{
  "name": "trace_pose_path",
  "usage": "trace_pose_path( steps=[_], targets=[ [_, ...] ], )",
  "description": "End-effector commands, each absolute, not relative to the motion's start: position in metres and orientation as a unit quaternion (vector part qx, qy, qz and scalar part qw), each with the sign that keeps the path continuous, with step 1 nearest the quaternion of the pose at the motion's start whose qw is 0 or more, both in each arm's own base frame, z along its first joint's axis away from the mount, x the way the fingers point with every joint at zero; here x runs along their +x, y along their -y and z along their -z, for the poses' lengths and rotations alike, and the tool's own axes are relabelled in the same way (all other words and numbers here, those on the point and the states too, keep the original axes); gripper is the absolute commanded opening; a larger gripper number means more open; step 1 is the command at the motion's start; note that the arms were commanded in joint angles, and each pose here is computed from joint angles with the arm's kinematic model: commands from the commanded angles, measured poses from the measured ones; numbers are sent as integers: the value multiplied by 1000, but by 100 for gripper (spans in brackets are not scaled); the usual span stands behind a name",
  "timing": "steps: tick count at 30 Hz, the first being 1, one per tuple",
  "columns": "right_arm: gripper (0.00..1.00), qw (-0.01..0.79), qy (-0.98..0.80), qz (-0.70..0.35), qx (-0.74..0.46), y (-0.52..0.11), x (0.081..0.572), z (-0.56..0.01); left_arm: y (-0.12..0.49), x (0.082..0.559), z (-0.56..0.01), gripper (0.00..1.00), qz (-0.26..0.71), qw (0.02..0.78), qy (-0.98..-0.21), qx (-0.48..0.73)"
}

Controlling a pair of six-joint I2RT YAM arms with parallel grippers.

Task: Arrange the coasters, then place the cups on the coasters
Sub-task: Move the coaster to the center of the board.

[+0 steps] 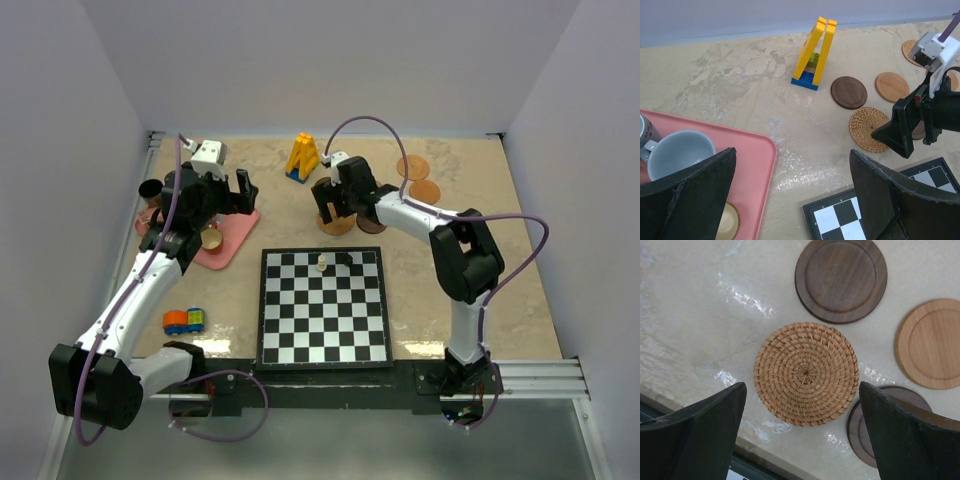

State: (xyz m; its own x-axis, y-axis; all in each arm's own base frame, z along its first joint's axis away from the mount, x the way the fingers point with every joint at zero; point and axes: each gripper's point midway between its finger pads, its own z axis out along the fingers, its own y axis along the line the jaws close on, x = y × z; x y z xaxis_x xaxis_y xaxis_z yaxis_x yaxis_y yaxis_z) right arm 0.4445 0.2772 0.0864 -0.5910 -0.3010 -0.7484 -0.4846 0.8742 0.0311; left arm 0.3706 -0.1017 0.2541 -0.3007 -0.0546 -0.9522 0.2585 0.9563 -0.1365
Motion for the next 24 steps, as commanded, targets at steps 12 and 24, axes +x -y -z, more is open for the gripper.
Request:
trace_pose_path(
  steps=[12, 24],
  targets=[
    [93, 380, -893, -113, -212, -293, 436, -43, 106, 373, -267, 100, 143, 606, -780, 64],
    [87, 358, -919, -54, -156, -267, 439, -9, 104, 373, -267, 100, 139, 606, -780, 63]
  ],
)
